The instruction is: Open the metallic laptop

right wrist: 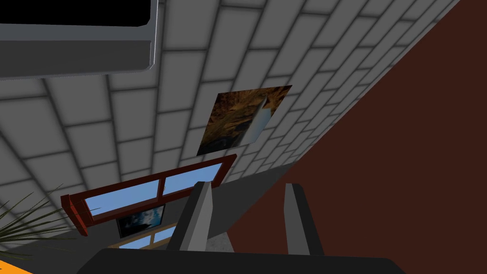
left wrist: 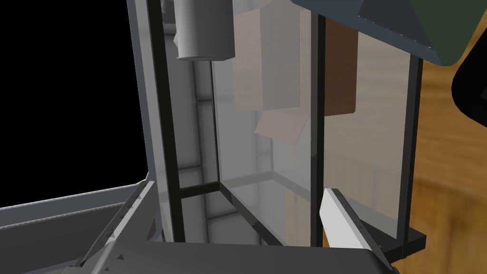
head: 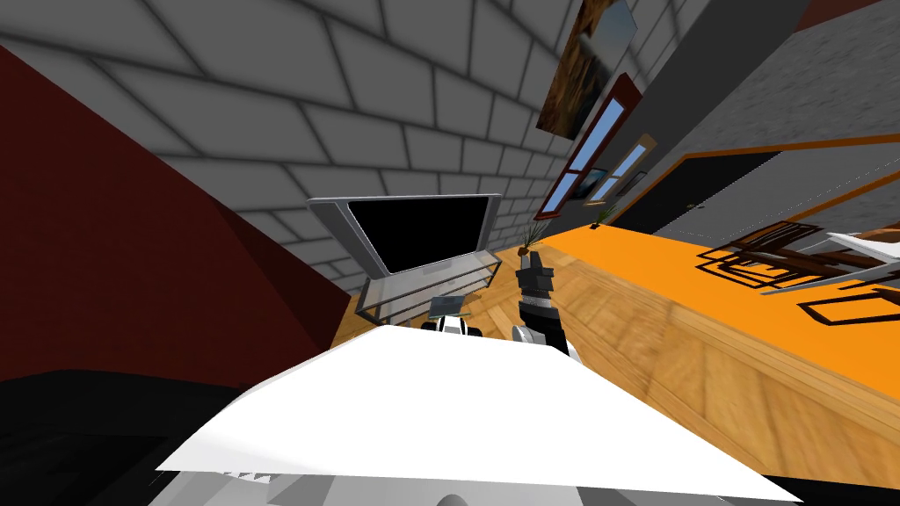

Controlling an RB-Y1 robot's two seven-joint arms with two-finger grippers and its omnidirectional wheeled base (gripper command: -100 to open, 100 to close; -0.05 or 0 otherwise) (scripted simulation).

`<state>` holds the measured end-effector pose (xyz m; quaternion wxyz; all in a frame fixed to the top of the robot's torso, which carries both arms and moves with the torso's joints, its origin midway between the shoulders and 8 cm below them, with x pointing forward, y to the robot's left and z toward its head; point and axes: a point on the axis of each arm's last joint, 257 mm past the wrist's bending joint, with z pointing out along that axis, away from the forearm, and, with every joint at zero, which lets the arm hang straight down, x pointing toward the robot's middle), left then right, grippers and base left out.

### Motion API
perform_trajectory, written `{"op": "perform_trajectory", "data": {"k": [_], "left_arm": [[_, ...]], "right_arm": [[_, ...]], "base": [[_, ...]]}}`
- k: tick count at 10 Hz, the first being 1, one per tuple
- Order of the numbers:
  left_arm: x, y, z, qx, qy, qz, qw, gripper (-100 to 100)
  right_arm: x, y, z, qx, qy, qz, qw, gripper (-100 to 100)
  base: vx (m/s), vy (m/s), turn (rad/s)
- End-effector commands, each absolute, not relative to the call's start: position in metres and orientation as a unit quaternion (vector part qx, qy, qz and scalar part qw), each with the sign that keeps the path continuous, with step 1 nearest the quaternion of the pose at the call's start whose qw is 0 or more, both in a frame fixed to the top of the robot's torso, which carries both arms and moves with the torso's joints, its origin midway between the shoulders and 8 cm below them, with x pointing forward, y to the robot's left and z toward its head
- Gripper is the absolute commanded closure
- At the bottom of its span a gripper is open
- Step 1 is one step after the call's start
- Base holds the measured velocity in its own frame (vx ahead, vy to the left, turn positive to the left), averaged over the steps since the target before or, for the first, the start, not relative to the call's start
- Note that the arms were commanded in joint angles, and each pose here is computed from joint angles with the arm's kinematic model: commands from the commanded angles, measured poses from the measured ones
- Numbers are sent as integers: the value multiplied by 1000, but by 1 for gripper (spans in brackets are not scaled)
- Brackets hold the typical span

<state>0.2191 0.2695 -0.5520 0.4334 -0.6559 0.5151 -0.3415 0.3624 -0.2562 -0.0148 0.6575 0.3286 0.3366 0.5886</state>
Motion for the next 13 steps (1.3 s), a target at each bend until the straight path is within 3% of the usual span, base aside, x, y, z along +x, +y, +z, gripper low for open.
{"op": "perform_trajectory", "data": {"k": [1, 5, 6, 7, 8, 13], "left_arm": [[232, 271, -555, -655, 518, -342, 431, -100], [245, 274, -556, -653, 521, -343, 429, -100], [237, 273, -555, -654, 519, -343, 430, 100], [232, 271, -555, -655, 518, -342, 431, 100], [235, 273, -555, -658, 521, -339, 426, -100], [248, 274, -550, -661, 524, -336, 420, -100]], "right_arm": [[362, -256, -15, 329, 337, 589, 657, 0], [362, -256, -15, 329, 337, 589, 657, 0], [362, -256, -15, 329, 337, 589, 657, 0], [362, -256, -15, 329, 337, 589, 658, 0], [362, -256, -15, 329, 337, 589, 658, 0], [362, -256, -15, 329, 337, 589, 657, 0]], "base": [[-17, -17, 23], [-11, -10, 22], [8, 7, -34], [17, 15, -46], [-14, 2, 2], [-39, -10, 8]]}}
